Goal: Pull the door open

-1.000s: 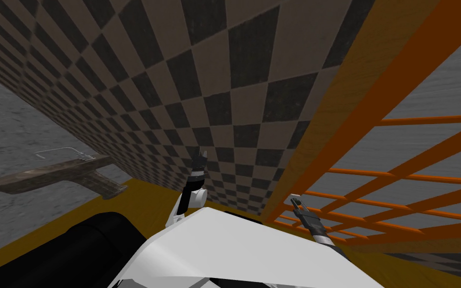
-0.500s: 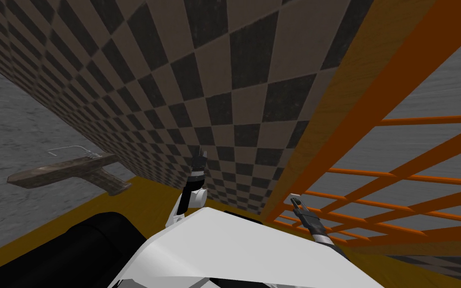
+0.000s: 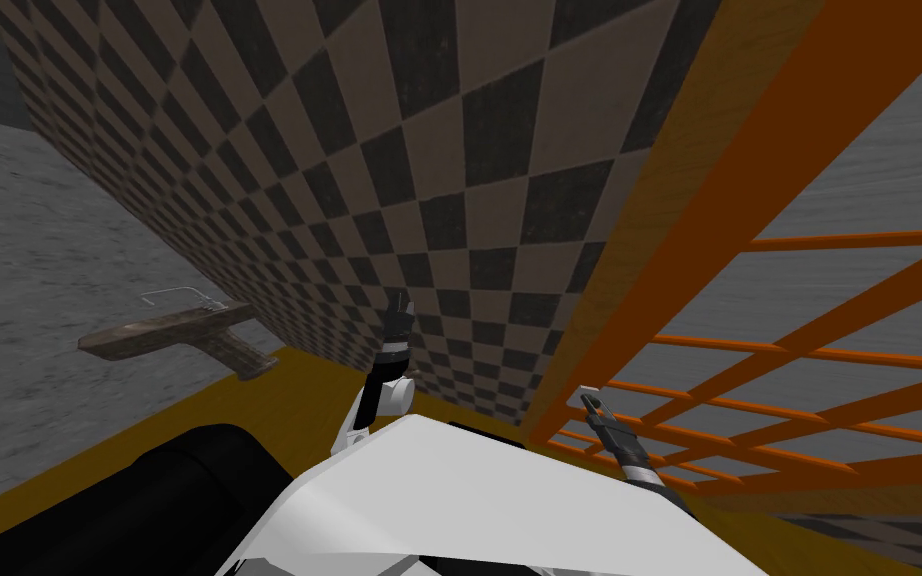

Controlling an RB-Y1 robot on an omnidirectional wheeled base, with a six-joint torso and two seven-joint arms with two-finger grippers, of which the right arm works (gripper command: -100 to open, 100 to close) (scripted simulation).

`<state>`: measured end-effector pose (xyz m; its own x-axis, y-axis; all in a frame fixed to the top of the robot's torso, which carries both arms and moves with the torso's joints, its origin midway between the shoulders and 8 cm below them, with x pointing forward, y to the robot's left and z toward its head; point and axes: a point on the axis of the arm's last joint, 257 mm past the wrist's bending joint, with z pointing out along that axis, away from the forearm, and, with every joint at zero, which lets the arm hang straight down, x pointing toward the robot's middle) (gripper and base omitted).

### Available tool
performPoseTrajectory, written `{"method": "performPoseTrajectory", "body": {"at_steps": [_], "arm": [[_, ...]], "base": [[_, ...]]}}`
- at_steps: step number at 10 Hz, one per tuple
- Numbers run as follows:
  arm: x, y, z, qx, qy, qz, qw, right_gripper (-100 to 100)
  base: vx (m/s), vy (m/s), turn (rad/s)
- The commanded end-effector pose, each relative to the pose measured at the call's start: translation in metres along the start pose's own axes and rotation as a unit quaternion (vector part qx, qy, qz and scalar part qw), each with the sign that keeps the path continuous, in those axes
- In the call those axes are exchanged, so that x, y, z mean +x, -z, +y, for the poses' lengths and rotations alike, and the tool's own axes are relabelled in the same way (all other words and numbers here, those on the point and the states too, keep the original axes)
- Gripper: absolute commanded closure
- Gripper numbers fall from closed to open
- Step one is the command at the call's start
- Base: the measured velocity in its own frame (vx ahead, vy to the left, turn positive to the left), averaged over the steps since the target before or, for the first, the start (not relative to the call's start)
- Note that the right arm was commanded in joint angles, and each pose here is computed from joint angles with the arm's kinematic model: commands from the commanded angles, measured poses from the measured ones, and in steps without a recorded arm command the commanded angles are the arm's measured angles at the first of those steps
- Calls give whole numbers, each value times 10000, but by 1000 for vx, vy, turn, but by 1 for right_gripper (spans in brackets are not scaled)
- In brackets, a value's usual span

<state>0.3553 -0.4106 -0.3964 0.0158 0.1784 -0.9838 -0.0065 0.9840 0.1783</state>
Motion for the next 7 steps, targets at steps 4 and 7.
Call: {"method": "performPoseTrajectory", "body": {"at_steps": [4, 7], "arm": [[-37, -51, -1, 79, -681, -101, 9976, 100], [-59, -90, -3, 136, -1211, -176, 9924, 100]], "base": [[-54, -32, 72], [-67, -35, 81]]}}
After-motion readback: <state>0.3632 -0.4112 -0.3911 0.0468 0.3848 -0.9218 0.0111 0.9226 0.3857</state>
